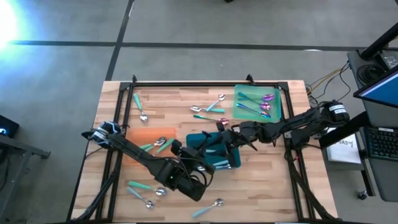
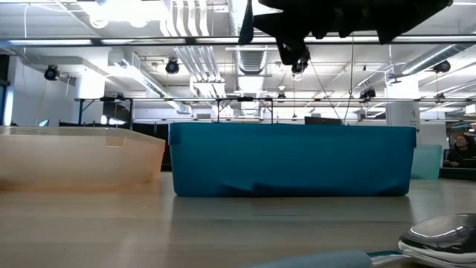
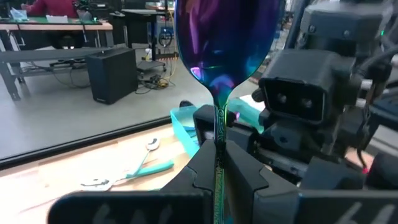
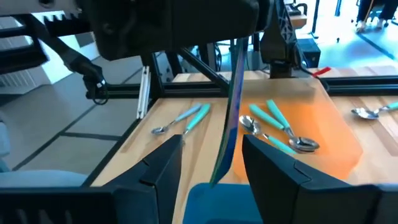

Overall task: Sort silverware by color (type)
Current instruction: Put the blue spoon into the green bin

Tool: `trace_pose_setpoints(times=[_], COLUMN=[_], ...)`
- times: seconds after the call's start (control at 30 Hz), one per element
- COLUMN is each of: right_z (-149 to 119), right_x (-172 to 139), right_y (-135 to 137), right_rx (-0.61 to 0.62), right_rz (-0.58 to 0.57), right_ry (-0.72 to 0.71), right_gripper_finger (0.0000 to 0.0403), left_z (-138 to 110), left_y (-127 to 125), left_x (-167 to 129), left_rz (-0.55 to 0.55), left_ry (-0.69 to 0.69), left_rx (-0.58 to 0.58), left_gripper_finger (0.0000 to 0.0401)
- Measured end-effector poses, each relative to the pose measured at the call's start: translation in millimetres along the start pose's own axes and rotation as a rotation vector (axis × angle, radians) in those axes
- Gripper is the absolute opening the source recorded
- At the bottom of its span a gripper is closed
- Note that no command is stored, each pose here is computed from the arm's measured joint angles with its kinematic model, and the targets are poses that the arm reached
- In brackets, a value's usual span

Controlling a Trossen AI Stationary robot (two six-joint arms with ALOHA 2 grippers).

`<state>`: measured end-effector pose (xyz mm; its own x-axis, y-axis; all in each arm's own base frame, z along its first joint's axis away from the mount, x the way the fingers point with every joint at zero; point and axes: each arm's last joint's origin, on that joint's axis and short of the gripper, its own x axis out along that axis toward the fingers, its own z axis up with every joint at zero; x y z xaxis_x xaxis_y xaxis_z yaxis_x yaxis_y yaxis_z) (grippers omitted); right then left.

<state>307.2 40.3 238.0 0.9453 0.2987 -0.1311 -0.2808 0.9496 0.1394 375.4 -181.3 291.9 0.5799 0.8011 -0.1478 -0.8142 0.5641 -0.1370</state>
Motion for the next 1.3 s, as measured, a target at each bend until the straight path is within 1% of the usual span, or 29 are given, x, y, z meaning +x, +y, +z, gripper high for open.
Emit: trace_pose_setpoints(times=[0.2,0.37,0.47,0.57,0.73,0.8,0.97,1.2,1.3], right_z=[4,5,6,6,6,6,7,10,11], right_x=[0,0,0,0,0,0,0,-4,-8], right_y=[0,0,0,1,1,0,1,-5,-7], right_rx=[-0.011,-0.015,-0.029,-0.038,-0.059,-0.058,-0.049,-0.039,-0.033], right_rz=[0.003,0.005,0.005,0.005,0.003,0.003,0.0,-0.025,-0.048], right_ry=[-0.036,-0.048,-0.051,-0.055,-0.06,-0.059,-0.061,-0.062,-0.04], right_gripper_finger=[0.0149,0.0141,0.0129,0.01,0.0022,0.0013,0.0008,0.0008,0.0008], left_z=[5,10,11,11,11,11,11,12,12], left_y=[-7,-13,-15,-15,-15,-15,-15,-14,-14], left_x=[0,0,0,2,5,5,5,5,5], left_rz=[-0.015,-0.028,-0.032,-0.04,-0.041,-0.039,-0.039,-0.035,-0.034], left_ry=[-0.017,-0.03,-0.032,-0.019,-0.012,-0.014,-0.015,-0.019,-0.018], left_rx=[-0.054,-0.032,-0.022,-0.016,-0.014,-0.002,0.007,0.094,0.125], left_gripper_finger=[0.0,0.0,0.0,0.0,0.0,0.0,0.0005,0.0007,0.0012])
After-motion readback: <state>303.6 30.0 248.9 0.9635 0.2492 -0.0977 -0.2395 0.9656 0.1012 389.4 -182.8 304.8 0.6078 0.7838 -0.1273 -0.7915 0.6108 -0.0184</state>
